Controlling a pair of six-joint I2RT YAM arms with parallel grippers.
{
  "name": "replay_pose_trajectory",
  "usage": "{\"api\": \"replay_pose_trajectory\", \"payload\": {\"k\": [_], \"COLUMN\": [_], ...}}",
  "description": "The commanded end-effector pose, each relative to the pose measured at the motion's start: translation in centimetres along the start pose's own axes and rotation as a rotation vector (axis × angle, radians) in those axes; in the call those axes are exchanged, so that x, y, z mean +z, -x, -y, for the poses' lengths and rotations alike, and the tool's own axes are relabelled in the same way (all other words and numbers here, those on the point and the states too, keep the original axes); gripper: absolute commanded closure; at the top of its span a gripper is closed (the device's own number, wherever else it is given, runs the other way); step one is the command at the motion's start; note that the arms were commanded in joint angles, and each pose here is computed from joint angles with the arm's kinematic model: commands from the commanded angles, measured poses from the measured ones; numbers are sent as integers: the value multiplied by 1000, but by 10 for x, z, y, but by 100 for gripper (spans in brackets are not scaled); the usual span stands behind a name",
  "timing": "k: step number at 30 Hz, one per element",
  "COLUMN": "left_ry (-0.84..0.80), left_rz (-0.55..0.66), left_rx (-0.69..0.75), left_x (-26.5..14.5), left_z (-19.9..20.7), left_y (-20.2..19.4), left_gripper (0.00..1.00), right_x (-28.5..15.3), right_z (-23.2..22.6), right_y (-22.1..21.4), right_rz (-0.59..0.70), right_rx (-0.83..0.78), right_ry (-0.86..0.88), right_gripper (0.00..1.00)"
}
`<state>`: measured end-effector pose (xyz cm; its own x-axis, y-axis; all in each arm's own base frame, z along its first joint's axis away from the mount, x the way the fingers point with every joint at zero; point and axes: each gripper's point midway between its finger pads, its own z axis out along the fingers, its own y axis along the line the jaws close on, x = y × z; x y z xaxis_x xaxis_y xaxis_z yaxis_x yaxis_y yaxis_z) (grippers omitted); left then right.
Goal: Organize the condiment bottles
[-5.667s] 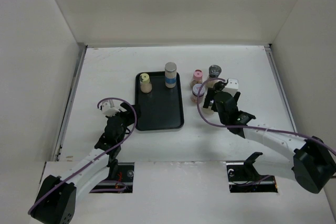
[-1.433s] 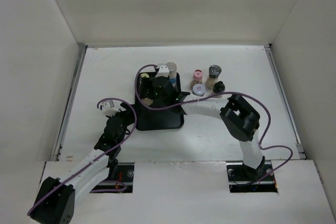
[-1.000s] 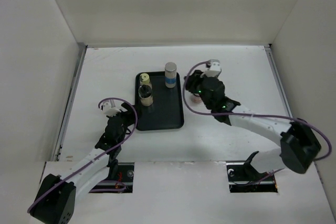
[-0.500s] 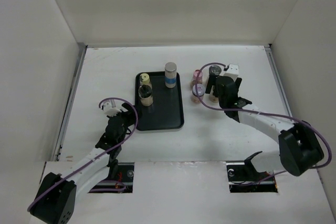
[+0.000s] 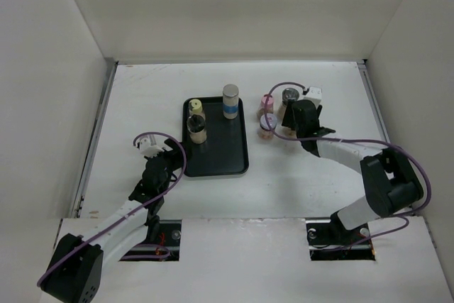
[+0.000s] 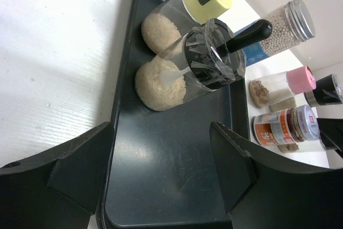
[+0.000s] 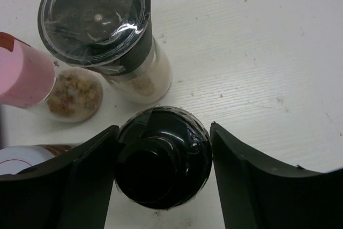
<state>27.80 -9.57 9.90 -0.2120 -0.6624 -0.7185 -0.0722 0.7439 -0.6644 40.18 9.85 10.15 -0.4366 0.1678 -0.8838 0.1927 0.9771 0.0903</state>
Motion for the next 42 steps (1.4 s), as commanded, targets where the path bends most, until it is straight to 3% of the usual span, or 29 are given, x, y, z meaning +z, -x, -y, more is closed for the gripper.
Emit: {"api": "replay_pose_trajectory", "payload": {"k": [1,8,14,20,26,37,42], "left_ry": [-21,-21,-25,-32,-35,-33,-30], "left_rz": [13,11,17,25,26,18,15], "left_rx": [0,5,2,-6,-8,-5,-3], "left_x": [0,0,0,-2,-2,-2,-1], "left_z": [0,1,1,2,2,1,1], "left_y": [0,0,1,3,4,2,1], "left_gripper": [29,29,29,29,29,29,28], "right_x": [-11,-92,-143,-125,-98,-67,-63], "right_z": [-6,-15,-101,-208,-281,-318,-331], "right_y": [37,95,119,91,53,2,-9], "right_rz": [109,289,331,259,195,128,112], "right_rx": [74,124,139,77,7,-55,-50], "right_ry": [26,87,350,509,563,548,555], "right_gripper": [45,48,48,48,48,46,32]}}
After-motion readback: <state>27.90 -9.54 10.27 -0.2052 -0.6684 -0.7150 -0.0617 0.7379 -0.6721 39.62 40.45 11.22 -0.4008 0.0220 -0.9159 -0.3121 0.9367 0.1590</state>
